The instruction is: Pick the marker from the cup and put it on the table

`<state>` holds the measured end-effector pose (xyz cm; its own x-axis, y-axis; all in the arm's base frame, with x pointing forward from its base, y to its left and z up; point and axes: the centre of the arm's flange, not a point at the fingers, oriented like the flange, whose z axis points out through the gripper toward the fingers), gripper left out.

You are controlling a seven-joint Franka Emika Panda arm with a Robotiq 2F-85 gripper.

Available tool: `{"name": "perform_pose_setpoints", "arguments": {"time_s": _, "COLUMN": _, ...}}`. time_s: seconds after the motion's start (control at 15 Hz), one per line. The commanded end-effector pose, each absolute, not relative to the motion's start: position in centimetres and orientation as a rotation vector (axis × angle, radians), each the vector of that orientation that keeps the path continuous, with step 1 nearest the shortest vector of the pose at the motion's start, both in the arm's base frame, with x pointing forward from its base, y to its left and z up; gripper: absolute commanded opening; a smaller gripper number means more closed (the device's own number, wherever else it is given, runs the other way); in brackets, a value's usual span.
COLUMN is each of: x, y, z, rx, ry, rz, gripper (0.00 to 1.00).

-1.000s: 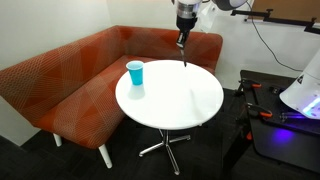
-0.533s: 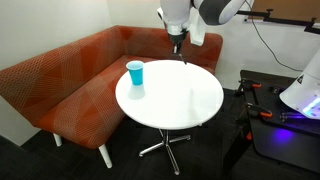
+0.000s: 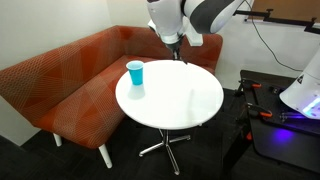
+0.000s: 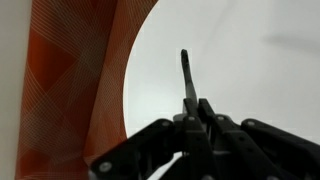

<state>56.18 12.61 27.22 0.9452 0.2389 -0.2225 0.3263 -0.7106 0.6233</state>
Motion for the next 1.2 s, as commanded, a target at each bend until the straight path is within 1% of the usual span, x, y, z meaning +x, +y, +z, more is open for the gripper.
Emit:
{"name": "perform_pose_setpoints", "arguments": {"time_s": 0.0, "x": 58.0, "y": 12.7, "z": 27.0, "rx": 2.339, "ry": 0.551, "rz": -0.219, "gripper": 0.02}}
{"name": "perform_pose_setpoints", "arguments": {"time_s": 0.53, "x": 60.9, "y": 11.9, "z": 24.4, "rx": 2.274, "ry": 1.002, "rz": -0.376, "gripper": 0.02}}
{"name": "perform_pose_setpoints", "arguments": {"time_s": 1.13, "x": 62.6, "y": 11.1, "z": 22.9, "rx": 2.34, "ry": 1.328, "rz": -0.332, "gripper": 0.02}}
